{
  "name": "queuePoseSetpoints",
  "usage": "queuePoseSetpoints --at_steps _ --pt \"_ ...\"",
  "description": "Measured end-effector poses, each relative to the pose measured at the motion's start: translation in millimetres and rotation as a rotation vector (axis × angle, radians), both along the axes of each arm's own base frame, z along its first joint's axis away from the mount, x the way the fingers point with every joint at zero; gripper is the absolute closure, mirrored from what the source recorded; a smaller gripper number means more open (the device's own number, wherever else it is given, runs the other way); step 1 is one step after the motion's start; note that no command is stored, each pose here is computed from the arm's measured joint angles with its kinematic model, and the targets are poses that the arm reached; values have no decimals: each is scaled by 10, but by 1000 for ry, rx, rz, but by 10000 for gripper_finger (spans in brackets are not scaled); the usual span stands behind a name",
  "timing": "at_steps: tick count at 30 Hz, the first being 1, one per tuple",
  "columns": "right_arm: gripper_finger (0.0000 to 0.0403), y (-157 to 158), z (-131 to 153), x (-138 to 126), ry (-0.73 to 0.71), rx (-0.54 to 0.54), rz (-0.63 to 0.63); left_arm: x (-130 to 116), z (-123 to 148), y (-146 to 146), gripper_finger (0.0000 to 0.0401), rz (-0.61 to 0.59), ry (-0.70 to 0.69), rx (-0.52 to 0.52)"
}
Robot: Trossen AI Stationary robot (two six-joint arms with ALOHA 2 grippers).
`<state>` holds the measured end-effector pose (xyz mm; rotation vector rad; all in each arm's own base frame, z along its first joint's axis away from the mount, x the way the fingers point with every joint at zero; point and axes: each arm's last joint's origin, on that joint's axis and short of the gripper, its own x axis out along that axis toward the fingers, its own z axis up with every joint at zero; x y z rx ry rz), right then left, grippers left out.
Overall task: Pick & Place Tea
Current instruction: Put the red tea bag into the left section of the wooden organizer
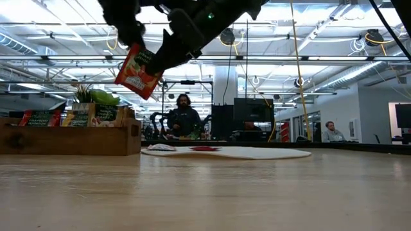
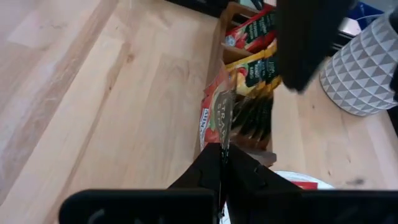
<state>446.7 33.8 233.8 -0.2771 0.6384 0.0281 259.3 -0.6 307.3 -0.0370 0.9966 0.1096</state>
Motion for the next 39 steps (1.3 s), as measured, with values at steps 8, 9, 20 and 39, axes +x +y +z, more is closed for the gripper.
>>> queuePoseSetpoints --at_steps 8,9,20,39 --pt "403 78 -9 -7 -1 -10 21 372 -128 -7 157 -77 200 -5" --pt "403 88 -36 -16 2 -16 26 377 -127 -13 157 -95 212 -4" --pt "403 97 -171 -65 37 -10 25 331 -60 -116 157 -202 205 29" --pt "403 184 -203 -72 6 -34 77 336 -121 -192 158 -252 195 -146"
